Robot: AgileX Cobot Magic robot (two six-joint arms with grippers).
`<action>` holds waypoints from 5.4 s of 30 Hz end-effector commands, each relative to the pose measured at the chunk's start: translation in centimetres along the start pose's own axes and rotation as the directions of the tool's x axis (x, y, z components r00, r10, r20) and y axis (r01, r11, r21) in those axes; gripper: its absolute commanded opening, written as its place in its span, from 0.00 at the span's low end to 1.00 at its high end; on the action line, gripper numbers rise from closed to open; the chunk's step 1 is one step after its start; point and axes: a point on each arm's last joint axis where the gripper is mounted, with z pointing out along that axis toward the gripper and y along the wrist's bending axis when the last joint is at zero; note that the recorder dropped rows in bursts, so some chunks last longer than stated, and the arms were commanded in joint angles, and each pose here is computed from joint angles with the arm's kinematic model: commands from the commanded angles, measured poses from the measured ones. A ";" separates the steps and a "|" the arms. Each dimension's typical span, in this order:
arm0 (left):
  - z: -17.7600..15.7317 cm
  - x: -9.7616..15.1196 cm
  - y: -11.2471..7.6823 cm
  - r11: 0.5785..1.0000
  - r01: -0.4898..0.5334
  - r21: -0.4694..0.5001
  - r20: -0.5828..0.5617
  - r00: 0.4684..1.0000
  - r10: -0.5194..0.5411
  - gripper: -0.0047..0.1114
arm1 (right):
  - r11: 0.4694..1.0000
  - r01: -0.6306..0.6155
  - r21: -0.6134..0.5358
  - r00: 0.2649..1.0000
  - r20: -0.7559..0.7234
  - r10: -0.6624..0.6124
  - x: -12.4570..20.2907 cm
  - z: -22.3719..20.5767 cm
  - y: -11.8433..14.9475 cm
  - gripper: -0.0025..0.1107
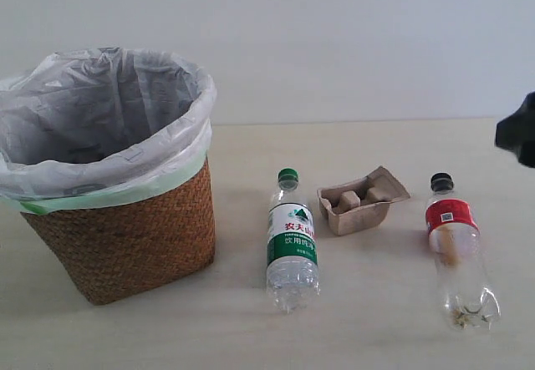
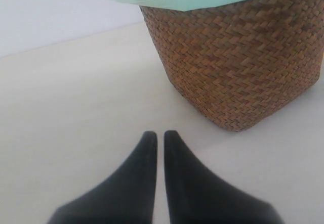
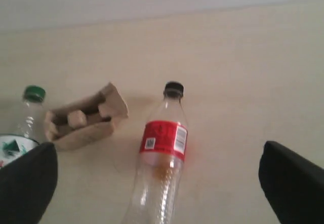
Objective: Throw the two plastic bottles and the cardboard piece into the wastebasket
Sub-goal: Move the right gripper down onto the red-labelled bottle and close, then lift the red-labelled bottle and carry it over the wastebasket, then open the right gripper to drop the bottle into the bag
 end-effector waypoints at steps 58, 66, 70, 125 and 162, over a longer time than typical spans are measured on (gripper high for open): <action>0.0 0.0 0.0 1.000 0.018 -0.004 0.015 1.000 -0.018 0.07 | 0.999 0.043 0.023 0.861 -0.507 -0.026 8.0 18.7 1.2 0.57; 0.0 0.0 0.0 1.000 0.018 -0.004 0.015 1.000 -0.018 0.07 | 0.998 0.055 0.026 0.844 -0.536 -0.033 7.6 18.0 1.2 0.03; 0.0 0.0 0.0 1.000 0.018 -0.004 0.015 1.000 -0.018 0.07 | 0.997 0.071 0.026 0.848 -0.527 -0.047 5.1 16.5 1.5 0.03; 0.0 0.0 0.0 1.000 0.018 -0.004 0.015 1.000 -0.018 0.07 | 0.584 -0.278 -0.763 0.954 -0.291 0.075 -13.6 2.5 21.0 0.92; 0.0 0.0 0.0 1.000 0.018 -0.004 0.015 1.000 -0.018 0.07 | 0.984 0.038 -0.177 0.816 -0.563 -0.133 -9.0 6.7 18.2 0.85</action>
